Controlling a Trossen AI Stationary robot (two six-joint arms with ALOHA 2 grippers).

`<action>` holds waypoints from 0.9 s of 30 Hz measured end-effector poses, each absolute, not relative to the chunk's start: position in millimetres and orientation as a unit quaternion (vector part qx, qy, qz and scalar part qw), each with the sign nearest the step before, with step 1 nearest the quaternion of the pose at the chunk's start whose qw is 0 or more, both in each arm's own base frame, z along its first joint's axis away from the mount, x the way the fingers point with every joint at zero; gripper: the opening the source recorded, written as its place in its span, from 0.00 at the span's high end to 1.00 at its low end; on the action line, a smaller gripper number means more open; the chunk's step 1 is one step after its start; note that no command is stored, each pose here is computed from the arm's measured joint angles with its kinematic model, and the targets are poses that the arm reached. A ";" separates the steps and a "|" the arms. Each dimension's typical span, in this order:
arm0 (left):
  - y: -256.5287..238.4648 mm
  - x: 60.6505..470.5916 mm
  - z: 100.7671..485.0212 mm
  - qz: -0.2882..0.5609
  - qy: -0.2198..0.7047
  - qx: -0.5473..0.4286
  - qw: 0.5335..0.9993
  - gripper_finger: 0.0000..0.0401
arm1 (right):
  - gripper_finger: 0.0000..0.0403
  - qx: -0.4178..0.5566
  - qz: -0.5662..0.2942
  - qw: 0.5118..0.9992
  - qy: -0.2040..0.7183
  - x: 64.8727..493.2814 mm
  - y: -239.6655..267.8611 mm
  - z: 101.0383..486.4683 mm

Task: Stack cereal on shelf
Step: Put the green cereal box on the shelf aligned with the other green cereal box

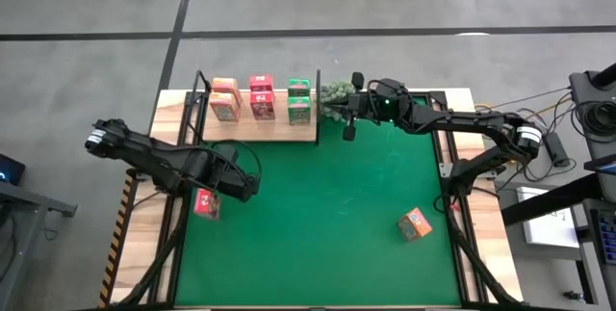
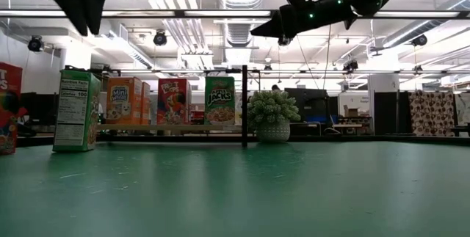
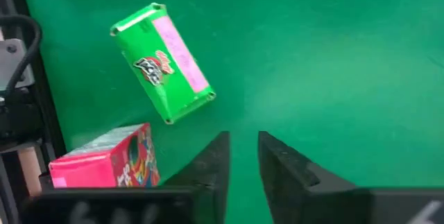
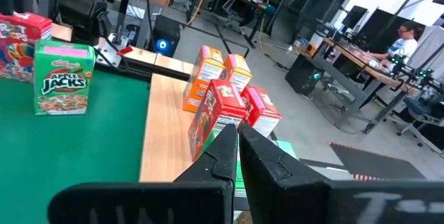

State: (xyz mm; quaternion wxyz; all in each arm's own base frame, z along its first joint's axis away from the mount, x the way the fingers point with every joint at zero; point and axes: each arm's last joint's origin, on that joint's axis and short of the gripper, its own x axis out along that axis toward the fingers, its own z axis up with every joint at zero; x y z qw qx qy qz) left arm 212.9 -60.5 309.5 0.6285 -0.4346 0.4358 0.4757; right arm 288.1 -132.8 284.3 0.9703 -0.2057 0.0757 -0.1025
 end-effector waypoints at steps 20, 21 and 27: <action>-55.6 205.3 273.3 0.538 0.416 -0.398 0.616 0.35 | 0.98 -0.206 -0.102 0.970 0.078 288.0 -133.0 284.0; -55.3 205.0 272.4 0.540 0.413 -0.395 0.618 0.35 | 0.98 -0.206 -0.102 0.970 0.078 288.0 -133.0 283.9; -51.9 203.9 266.8 0.557 0.395 -0.381 0.623 0.35 | 0.98 -0.206 -0.102 0.970 0.078 288.0 -133.0 283.8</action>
